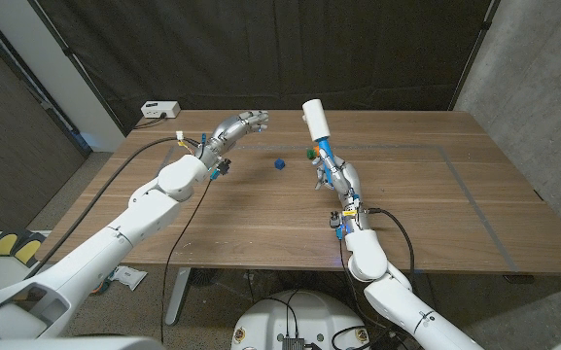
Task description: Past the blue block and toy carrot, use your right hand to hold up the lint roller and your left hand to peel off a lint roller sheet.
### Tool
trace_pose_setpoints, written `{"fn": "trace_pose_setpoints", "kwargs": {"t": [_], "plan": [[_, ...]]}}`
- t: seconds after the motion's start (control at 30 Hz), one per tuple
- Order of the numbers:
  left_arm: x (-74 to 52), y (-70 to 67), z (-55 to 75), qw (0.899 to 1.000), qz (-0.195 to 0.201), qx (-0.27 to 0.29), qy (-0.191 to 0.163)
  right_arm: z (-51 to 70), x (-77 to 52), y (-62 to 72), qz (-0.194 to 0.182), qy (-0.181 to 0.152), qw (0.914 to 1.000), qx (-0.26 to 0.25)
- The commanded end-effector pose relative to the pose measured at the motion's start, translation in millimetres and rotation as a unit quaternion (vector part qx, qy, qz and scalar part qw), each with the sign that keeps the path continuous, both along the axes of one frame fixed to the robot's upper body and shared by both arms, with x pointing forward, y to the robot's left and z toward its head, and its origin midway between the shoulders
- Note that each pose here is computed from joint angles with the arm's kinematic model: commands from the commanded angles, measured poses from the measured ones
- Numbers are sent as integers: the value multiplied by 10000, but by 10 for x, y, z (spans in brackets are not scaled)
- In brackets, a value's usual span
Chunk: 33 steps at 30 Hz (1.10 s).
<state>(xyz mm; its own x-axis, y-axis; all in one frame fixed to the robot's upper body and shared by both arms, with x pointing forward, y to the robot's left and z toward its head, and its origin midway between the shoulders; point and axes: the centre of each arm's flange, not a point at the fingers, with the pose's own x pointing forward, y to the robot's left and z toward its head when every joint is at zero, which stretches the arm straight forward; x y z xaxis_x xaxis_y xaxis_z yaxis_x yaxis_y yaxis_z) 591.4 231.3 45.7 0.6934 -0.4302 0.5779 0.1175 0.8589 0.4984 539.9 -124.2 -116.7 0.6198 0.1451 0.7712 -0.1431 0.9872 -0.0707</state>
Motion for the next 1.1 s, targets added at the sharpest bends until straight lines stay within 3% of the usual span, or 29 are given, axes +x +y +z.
{"fn": "trace_pose_setpoints", "kwargs": {"t": [0.03, 0.4, 0.73, 1.1], "plan": [[-67, -175, 203, 9983, -11, 455, -353, 62, -46, 12, 308, -80, 9994, -153], [-71, -289, 281, 9962, -14, 747, -442, 71, -53, -4, 444, -135, 9988, -126], [-45, -390, 323, 9940, -95, 980, -479, 125, -106, 47, 857, -272, 9957, -205], [-7, -445, 338, 9914, -562, 1082, -476, 144, -92, 76, 826, -297, 9959, -227]]}}
